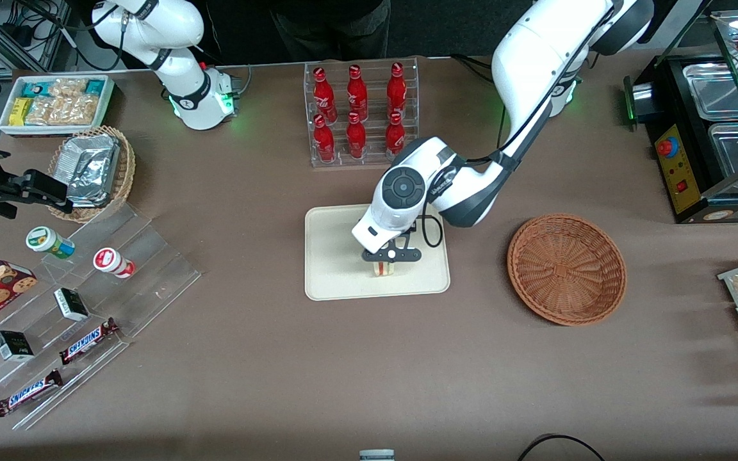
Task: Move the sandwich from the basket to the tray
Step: 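Lower the sandwich onto the tray and open the left gripper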
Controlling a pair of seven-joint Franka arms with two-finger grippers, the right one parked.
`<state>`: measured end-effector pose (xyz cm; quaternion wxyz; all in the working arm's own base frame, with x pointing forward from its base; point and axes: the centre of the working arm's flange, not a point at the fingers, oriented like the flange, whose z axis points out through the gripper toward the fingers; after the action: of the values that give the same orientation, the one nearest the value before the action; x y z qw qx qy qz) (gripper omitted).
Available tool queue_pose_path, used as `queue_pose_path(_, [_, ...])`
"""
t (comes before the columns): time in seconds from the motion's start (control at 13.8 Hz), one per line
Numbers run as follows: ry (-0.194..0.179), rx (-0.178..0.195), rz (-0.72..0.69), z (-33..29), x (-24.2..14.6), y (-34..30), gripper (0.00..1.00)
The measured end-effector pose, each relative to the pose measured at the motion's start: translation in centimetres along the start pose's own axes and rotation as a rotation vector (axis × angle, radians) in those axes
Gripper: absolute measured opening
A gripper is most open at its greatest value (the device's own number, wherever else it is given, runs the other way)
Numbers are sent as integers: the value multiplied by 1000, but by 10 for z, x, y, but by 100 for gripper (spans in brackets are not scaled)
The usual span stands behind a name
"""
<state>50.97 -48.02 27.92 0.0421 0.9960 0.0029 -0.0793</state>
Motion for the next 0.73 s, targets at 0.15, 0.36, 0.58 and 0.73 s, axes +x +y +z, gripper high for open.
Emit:
queue_pose_path(0.15, [7,1,-4,7,2,0,14])
queue_pose_path(0.36, [16,-14,-13,12,5,2,14])
queue_pose_path(0.58, [13,-19,-27,16,9,4,14])
queue_pose_path(0.73, [7,-17,-29,21,9,5,14])
